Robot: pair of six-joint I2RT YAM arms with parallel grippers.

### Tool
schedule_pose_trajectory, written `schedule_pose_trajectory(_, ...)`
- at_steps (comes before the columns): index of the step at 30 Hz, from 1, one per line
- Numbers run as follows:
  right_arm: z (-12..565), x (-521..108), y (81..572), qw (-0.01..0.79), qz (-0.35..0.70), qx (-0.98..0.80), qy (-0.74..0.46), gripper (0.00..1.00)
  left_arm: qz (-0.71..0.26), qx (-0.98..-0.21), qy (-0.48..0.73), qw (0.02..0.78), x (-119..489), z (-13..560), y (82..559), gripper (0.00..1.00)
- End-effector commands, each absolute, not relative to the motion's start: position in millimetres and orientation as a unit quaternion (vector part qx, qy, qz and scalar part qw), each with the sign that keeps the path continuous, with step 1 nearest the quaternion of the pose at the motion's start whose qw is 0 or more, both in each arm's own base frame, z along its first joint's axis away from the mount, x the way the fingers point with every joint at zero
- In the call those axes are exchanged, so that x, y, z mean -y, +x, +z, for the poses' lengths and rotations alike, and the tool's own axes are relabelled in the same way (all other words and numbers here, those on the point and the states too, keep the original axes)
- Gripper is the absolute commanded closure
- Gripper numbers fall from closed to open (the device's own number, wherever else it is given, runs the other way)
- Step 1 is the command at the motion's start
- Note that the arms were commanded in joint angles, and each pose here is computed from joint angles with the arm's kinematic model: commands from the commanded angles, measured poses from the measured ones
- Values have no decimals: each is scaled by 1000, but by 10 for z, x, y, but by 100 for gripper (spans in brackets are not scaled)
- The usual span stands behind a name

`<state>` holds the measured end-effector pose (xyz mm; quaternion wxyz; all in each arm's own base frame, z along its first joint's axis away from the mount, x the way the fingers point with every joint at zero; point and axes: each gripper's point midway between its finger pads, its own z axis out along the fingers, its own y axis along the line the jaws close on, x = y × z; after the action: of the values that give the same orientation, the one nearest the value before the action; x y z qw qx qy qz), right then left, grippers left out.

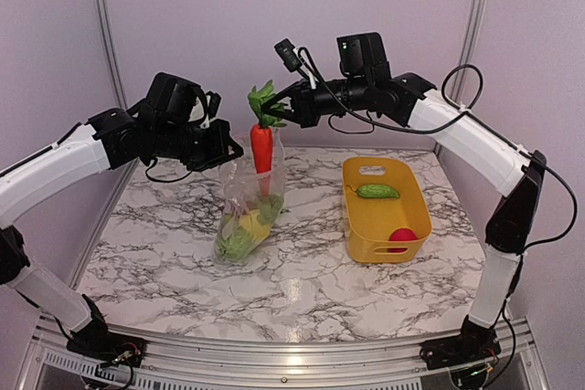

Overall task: Place the food in the zip-top bag and seal the zipper
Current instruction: Adjust the fake vegetable in the zipper food storage bag.

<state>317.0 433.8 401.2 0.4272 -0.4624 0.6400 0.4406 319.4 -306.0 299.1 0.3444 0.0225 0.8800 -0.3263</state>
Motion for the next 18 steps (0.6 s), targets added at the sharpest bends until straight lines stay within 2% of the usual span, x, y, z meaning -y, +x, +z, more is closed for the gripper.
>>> schedule_pose_trajectory(1, 3782, -4439, 3209, 419, 419, -659, -464, 98, -348, -858, 14, 377, 2992, 3338, 3177, 100)
schedule_pose_trajectory(6, 3525, -4471, 3223, 381, 428, -693, -438, 98, -348, -860, 13, 374, 3000, 3286, 3183, 100)
schedule_pose_trajectory(11, 3418, -4568, 2902, 329, 473, -675, -462, 96, -342, -861, 14, 375, 2990, 3240, 3190, 100)
schedule_pose_trajectory(18, 3249, -4543, 3013, 349, 421, -701, -459, 99, -342, -862, 14, 374, 2971, 3208, 3167, 100)
